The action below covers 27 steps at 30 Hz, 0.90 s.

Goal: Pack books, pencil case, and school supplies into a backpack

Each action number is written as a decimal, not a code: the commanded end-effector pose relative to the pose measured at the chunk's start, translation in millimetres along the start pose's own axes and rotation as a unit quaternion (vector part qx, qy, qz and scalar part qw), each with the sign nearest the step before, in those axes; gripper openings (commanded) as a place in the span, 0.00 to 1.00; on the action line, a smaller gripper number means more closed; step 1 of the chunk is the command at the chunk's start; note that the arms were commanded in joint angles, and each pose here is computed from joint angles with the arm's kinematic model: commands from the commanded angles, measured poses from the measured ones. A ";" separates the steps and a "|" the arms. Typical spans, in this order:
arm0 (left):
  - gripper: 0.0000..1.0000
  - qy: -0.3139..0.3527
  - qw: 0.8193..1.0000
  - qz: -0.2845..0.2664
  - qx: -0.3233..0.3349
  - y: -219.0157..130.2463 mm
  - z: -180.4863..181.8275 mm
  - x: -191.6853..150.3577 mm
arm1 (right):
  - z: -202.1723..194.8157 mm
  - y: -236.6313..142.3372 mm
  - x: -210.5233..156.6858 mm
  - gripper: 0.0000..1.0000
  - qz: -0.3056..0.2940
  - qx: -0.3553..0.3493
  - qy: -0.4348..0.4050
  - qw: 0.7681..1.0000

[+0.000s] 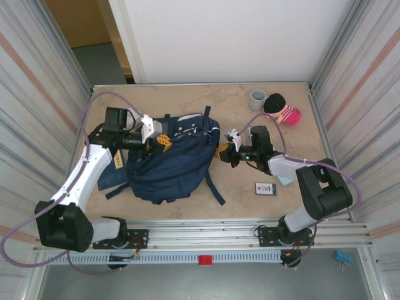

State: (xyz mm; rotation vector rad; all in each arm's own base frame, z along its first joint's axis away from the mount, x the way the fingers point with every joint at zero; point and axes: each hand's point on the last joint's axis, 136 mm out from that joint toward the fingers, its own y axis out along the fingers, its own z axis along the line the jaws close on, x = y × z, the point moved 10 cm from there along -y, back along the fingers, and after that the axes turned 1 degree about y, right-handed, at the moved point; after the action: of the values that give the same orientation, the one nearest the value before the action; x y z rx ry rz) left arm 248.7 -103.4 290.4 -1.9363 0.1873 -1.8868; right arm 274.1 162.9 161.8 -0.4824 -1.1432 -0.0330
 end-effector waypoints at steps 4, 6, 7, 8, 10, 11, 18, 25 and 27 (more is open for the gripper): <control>0.00 0.047 0.985 0.055 0.156 1.3 6.6 14.5 | 13.0 -8.9 16.6 0.02 0.027 0.026 0.025 0.999; 0.00 0.043 0.978 0.071 0.193 7.0 8.3 14.4 | 17.9 -10.4 19.5 0.02 0.042 0.032 0.036 0.998; 0.00 0.034 0.974 0.072 0.212 9.0 10.3 14.3 | 21.0 -11.3 20.8 0.02 0.049 0.035 0.042 0.997; 0.00 0.024 0.971 0.069 0.226 11.3 12.1 14.2 | 23.6 -11.9 22.1 0.02 0.054 0.038 0.047 0.997; 0.00 0.008 0.964 0.065 0.259 18.0 14.6 14.1 | 30.1 -13.3 25.4 0.02 0.066 0.045 0.060 0.995; 0.00 0.005 0.961 0.066 0.270 21.6 14.7 14.4 | 32.6 -13.7 27.2 0.02 0.071 0.046 0.066 0.994; 0.00 -0.035 0.937 0.087 0.335 62.1 18.7 15.4 | 48.6 -15.7 44.0 0.05 0.093 0.056 0.145 0.984; 0.00 -0.080 0.910 0.108 0.392 104.5 28.1 13.8 | 70.5 -18.3 60.6 0.06 0.126 0.052 0.204 0.969; 0.00 -0.095 0.903 0.102 0.407 114.2 31.6 15.2 | 71.7 -20.5 63.5 0.06 0.128 0.041 0.236 0.962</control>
State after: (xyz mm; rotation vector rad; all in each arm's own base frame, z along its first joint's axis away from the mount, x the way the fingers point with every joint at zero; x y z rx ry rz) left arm 283.5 -205.8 249.9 -1.5078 -0.1633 -1.4403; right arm 246.1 184.7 218.8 -0.5637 -0.6842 0.1228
